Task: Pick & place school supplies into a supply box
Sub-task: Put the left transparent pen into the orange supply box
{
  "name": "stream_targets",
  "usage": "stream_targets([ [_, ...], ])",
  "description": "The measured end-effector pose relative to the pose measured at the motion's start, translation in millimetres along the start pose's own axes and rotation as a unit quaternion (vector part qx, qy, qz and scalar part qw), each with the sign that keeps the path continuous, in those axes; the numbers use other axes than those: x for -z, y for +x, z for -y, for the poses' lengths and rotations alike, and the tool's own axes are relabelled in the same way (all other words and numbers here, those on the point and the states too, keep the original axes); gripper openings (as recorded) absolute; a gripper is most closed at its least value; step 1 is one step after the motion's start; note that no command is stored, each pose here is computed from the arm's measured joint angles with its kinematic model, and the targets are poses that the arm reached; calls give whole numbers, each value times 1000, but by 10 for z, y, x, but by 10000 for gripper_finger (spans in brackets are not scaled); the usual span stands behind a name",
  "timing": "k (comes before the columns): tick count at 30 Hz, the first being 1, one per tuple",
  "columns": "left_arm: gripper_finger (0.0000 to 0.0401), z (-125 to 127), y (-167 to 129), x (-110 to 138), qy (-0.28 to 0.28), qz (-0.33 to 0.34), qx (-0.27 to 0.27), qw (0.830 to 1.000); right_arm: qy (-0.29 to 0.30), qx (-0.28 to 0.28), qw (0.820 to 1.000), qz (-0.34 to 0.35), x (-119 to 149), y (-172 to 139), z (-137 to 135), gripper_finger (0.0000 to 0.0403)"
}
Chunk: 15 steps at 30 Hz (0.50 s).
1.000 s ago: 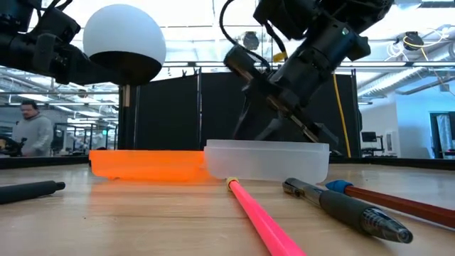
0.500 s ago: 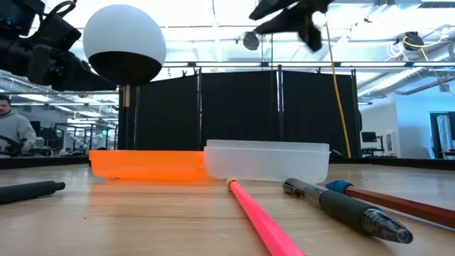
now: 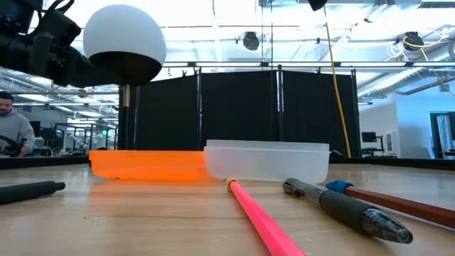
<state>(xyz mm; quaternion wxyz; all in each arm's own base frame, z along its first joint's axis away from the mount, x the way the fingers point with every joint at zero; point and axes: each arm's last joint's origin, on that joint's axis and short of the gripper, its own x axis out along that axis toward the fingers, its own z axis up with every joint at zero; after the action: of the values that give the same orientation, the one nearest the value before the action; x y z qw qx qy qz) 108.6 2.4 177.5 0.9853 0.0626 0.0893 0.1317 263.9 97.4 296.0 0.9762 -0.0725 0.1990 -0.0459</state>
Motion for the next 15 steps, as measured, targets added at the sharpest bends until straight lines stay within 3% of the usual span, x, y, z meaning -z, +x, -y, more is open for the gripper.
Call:
stream_targets([
  [5, 42, 0, 0, -4, -13, 2, 0, 1000, -23, -15, 998, 51, 86, -56, 19, 5],
  [10, 42, -1, 0, -8, -46, 4, 0, 999, 3, 16, 988, 151, 428, -240, 79, 1],
  [15, 42, 3, -1, 20, -113, -10, 1, 994, 23, 35, 987, 158, 867, -493, 315, 1],
])
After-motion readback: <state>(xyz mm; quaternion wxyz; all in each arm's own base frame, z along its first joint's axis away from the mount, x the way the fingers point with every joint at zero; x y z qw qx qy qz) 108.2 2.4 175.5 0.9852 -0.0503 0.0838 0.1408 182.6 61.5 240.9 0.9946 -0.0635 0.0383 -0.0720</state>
